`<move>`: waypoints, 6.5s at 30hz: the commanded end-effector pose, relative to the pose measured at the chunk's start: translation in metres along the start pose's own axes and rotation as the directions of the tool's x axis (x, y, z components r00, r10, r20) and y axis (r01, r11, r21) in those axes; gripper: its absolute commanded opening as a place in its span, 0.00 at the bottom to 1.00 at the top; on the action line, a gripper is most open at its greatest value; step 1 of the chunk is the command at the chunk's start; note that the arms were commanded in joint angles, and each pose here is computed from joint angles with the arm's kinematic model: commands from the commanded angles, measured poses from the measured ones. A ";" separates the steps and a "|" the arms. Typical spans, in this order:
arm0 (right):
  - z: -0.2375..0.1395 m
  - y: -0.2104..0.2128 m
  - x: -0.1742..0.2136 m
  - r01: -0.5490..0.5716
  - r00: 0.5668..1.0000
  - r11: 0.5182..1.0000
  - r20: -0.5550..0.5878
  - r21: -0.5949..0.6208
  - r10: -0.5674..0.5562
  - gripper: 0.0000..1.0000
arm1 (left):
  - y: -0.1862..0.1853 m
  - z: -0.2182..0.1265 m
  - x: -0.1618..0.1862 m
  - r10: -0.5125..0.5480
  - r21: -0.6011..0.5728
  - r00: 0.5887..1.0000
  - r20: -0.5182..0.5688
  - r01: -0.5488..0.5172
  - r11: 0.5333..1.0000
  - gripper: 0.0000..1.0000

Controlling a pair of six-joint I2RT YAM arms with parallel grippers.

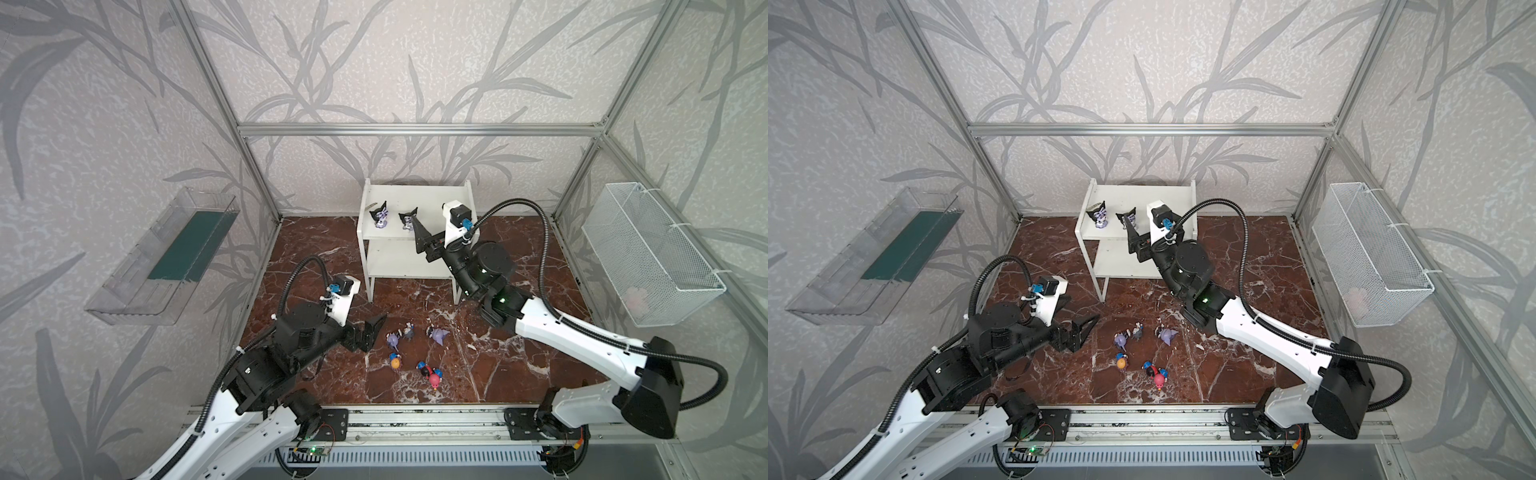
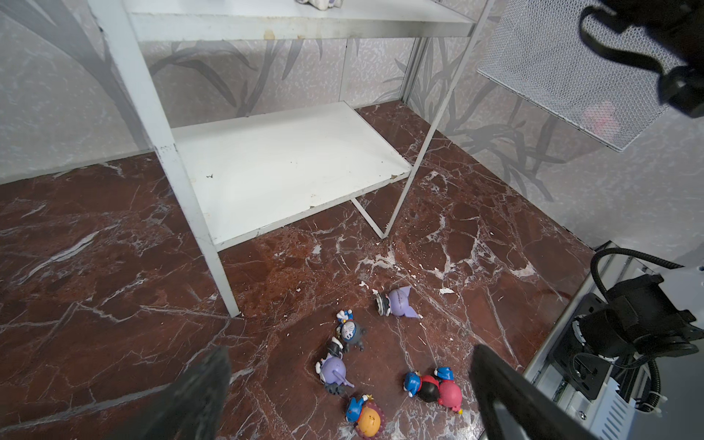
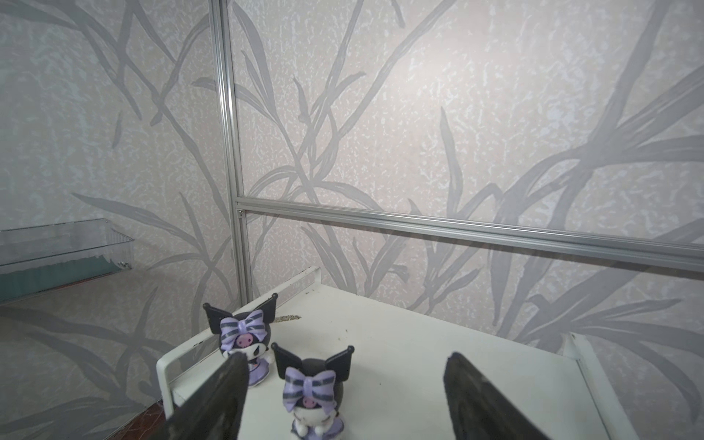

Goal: Place and organize the plastic toys onto the shelf

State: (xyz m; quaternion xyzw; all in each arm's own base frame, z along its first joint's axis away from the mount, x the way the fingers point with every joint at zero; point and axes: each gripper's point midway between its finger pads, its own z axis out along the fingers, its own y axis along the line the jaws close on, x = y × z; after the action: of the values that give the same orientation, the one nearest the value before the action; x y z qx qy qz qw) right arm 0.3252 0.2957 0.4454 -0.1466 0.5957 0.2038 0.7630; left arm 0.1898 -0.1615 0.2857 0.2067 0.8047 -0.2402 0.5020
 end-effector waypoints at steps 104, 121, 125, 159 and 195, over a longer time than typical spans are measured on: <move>-0.172 0.038 0.272 -0.492 0.594 0.843 -0.792 -0.218 0.142 0.68 | -0.029 0.104 0.157 -0.191 0.026 0.786 -0.588 0.254 0.967 0.00; -0.192 0.061 0.238 -0.712 0.370 0.678 -0.919 -0.185 0.138 0.86 | -0.061 0.099 0.140 0.343 0.153 0.907 -0.245 -0.313 0.937 0.00; -0.199 0.071 0.235 -0.756 0.348 0.620 -0.931 -0.207 0.113 0.86 | -0.062 0.093 0.135 0.372 0.156 0.911 -0.177 -0.347 0.925 0.00; -0.188 0.116 0.258 -0.872 0.219 0.461 -0.973 -0.164 0.069 0.59 | -0.072 0.072 0.138 0.493 0.172 0.866 -0.078 -0.476 0.863 0.00; -0.188 0.103 0.247 -0.839 0.241 0.508 -0.970 -0.193 0.029 0.65 | -0.068 0.066 0.136 0.542 0.117 0.839 -0.054 -0.534 0.837 0.00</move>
State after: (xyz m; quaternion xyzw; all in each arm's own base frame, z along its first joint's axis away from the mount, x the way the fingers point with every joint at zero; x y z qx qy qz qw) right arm 0.1669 0.3370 0.1597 -0.2808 0.7638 0.5788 0.0524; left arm 0.1399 -0.2405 0.1430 0.4608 0.7305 -0.1193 0.4897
